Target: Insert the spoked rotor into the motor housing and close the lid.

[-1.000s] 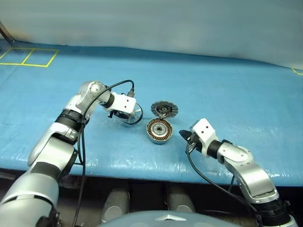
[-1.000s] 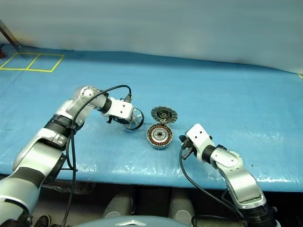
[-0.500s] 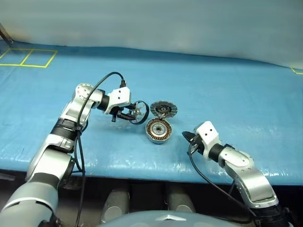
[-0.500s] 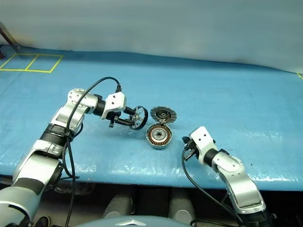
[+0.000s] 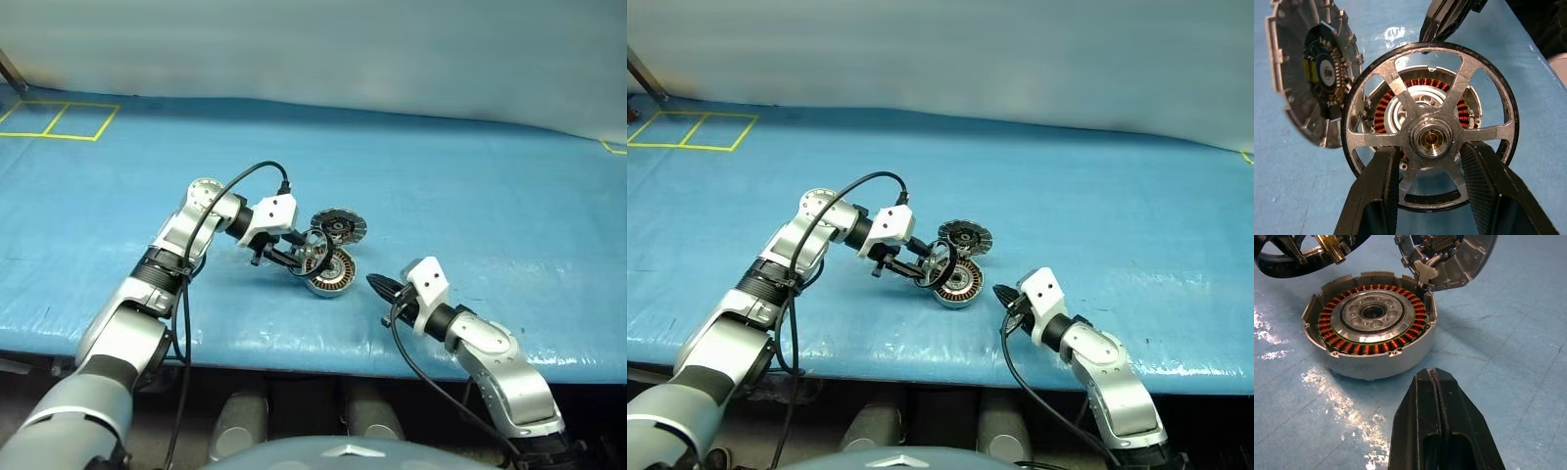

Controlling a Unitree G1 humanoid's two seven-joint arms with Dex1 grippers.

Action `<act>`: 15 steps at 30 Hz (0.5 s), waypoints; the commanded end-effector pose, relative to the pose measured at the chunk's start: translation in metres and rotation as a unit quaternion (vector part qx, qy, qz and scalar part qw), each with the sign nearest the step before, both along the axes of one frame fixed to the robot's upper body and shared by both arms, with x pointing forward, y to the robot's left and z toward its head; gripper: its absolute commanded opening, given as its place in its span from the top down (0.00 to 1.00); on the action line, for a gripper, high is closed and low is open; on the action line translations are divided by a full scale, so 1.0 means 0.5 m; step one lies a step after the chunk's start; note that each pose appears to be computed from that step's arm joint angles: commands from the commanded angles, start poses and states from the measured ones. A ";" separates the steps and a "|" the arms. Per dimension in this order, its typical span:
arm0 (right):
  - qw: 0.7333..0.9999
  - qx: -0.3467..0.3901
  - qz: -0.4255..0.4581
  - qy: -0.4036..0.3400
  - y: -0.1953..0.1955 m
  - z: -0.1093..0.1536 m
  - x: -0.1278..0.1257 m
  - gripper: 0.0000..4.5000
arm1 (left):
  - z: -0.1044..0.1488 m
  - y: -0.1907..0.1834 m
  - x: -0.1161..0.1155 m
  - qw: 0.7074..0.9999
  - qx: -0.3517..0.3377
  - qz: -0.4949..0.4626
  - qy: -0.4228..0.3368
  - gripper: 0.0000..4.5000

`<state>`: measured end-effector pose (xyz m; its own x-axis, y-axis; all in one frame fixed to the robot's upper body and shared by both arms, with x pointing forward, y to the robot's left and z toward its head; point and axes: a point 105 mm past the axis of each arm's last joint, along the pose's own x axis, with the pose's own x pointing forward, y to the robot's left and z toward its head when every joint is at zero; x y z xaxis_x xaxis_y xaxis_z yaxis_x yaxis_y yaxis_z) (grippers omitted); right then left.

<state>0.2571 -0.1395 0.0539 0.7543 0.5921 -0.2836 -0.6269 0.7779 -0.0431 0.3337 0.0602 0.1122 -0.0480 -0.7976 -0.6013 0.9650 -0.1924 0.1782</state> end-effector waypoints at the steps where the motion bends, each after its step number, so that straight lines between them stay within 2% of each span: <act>1: 1.000 0.010 0.006 -0.016 0.005 0.017 -0.004 1.00 | 0.025 -0.015 0.013 0.999 -0.003 -0.011 -0.031 0.64; 15: 1.000 0.007 -0.015 -0.009 0.002 0.003 -0.017 1.00 | 0.012 -0.044 0.022 0.998 0.016 -0.035 -0.040 0.64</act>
<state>0.2471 -0.1420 0.0423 0.7632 0.5659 -0.3118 -0.5989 0.8007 -0.0127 0.3416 0.0414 0.1069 -0.0653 -0.7724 -0.6318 0.9466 -0.2483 0.2057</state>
